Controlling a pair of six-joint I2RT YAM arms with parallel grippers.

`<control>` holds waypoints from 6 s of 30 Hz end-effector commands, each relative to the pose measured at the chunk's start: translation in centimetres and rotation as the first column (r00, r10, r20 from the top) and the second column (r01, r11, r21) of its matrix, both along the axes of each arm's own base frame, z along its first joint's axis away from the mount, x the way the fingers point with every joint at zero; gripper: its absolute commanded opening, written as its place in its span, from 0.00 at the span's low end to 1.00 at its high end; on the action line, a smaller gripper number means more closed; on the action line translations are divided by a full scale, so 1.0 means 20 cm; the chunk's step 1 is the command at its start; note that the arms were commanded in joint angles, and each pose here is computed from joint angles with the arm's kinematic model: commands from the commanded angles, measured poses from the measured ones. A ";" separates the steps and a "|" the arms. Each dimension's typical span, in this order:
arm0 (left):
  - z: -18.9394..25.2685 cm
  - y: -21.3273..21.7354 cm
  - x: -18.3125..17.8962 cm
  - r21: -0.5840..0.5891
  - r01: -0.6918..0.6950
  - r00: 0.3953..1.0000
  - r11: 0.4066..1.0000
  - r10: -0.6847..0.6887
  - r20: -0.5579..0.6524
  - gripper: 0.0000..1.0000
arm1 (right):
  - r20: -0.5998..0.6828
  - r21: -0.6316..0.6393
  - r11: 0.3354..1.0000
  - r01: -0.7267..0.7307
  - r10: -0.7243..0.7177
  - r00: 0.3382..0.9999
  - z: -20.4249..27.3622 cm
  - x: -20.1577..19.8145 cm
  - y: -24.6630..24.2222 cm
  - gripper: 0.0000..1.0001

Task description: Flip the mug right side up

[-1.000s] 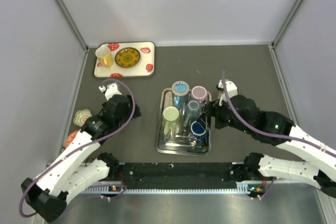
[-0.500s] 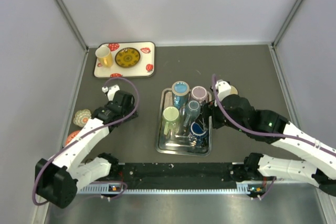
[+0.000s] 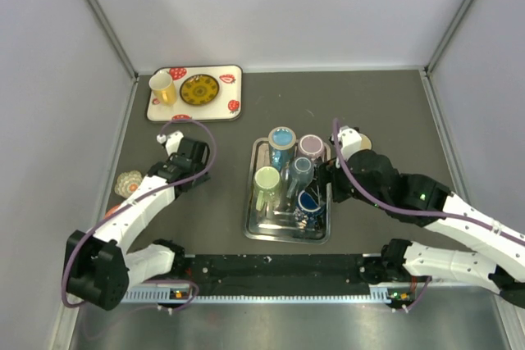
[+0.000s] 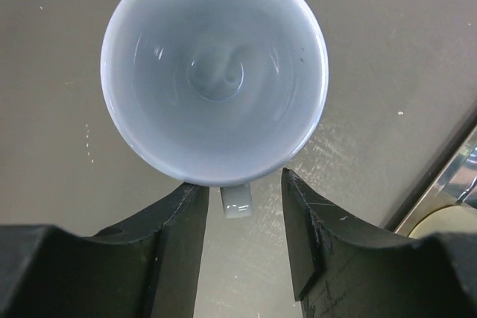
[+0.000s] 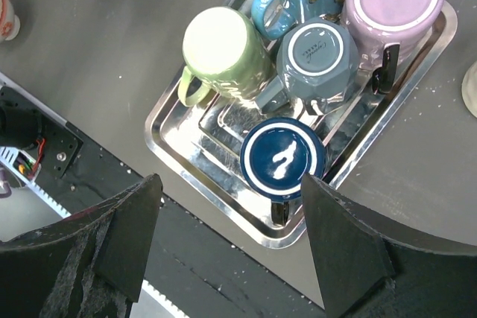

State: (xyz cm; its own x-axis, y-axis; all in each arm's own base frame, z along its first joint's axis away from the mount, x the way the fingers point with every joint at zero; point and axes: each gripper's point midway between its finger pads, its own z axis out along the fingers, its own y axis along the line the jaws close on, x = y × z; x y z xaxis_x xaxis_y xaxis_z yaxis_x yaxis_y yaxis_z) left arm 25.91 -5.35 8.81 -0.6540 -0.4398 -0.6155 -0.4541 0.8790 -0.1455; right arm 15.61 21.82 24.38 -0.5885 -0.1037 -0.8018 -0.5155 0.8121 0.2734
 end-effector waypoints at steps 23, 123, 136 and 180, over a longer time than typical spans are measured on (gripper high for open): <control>0.24 -0.05 0.02 -0.093 0.096 0.986 0.991 -0.082 0.144 0.00 | 0.004 0.071 0.997 -0.028 0.028 1.000 0.01 -0.02 0.06 0.76; 1.30 -0.40 -0.33 -0.424 0.634 0.536 0.647 0.028 0.844 0.60 | -0.045 0.229 0.920 -0.317 0.336 0.941 -0.13 -0.26 0.42 0.00; 1.19 -0.38 -0.34 -0.426 0.603 0.576 0.674 0.001 0.818 0.59 | -0.136 0.112 0.952 -0.286 0.300 0.944 -0.48 -0.24 0.53 0.00; 0.95 -0.37 -0.33 -0.450 0.550 0.650 0.704 -0.021 0.760 0.59 | -0.148 -0.192 0.950 -0.245 0.219 0.964 -0.88 -0.35 0.62 0.25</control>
State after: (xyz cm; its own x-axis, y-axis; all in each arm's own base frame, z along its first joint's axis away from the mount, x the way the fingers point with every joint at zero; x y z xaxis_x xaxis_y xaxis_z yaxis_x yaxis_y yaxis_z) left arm 19.35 -12.83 27.34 -0.3620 -0.7245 -0.5865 0.2472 0.5321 -0.8098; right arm 9.75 31.63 4.86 -0.6196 -0.4354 -0.6531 -0.6522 0.7485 0.1198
